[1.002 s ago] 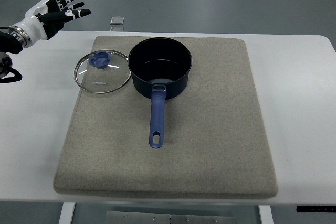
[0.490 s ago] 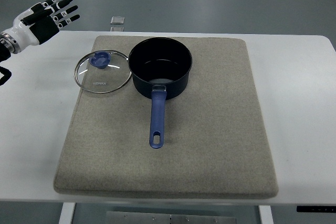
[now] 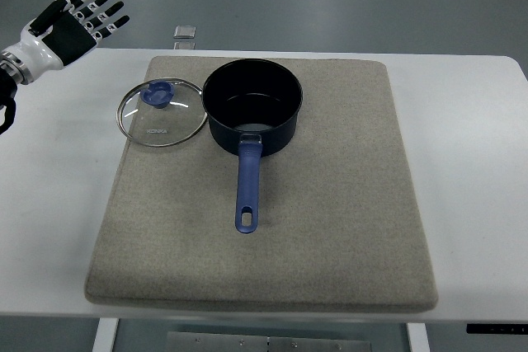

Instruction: Open pot lid and place left with left hand

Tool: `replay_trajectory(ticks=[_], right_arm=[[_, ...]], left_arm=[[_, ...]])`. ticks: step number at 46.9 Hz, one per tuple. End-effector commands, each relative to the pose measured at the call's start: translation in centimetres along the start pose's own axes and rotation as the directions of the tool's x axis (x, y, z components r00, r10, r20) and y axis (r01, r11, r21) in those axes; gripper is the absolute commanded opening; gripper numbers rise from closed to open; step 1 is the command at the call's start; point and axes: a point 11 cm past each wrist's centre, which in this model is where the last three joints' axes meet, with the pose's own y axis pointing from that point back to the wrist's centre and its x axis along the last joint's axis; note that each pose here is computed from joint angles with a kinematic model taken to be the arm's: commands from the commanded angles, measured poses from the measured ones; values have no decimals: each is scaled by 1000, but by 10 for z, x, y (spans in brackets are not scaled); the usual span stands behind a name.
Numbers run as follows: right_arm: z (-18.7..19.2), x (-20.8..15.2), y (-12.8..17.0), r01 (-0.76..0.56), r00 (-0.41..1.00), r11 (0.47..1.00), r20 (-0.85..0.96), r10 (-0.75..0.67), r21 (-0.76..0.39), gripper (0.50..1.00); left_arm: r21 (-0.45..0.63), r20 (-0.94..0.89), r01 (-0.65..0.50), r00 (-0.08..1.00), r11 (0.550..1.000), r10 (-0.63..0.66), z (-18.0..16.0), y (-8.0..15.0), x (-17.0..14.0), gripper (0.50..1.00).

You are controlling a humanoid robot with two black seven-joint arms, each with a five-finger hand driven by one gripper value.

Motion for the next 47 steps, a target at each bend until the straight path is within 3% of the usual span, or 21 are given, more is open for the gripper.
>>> replay_trajectory(ticks=[1,47], right_arm=[[0,0,0,0,1000,1000,0,0,0,917],[1,-2,0,12,1000,1000,4,-12,-1,917]], left_arm=[[5,-6,-7,1000,1000,7,-4,1,3,992],[1,-3,-13,1000,1000,13,-4,3,6,992]])
